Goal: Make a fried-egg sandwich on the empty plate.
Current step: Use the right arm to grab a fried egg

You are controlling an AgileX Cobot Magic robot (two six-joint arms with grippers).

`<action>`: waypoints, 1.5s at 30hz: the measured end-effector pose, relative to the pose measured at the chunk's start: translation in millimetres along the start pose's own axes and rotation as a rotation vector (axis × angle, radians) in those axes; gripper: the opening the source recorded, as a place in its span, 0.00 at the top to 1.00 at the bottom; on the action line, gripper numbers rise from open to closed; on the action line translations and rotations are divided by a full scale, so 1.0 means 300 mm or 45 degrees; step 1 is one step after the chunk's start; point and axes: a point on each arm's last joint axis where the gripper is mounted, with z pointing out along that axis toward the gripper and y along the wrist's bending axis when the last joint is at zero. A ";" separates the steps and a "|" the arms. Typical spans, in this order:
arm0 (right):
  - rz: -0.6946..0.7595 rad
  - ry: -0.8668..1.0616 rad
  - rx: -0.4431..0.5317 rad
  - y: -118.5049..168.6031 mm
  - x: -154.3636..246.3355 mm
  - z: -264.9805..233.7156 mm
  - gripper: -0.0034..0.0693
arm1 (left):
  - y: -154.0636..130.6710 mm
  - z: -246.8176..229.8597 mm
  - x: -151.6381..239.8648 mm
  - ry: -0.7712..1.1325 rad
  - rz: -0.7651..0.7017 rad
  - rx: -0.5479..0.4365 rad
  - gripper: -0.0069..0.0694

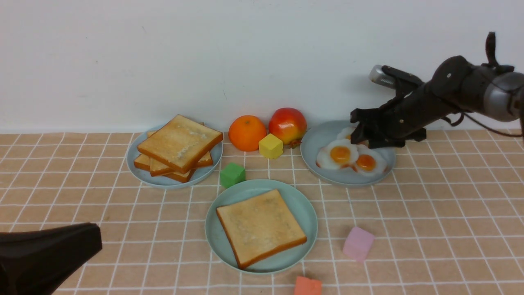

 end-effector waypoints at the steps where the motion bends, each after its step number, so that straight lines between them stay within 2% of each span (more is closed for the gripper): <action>1: 0.026 0.006 -0.020 -0.002 0.002 0.019 0.45 | 0.000 0.000 0.001 0.004 -0.004 0.003 0.93; 23: 0.054 -0.014 -0.079 -0.013 0.010 0.087 0.45 | -0.004 0.000 0.002 0.011 -0.047 0.015 0.93; 36: 0.046 -0.020 -0.138 -0.006 0.015 0.103 0.61 | -0.004 0.000 0.003 0.012 -0.054 0.018 0.93; 45: 0.035 -0.018 -0.143 -0.006 0.016 0.104 0.66 | -0.004 0.000 0.003 0.012 -0.055 0.018 0.93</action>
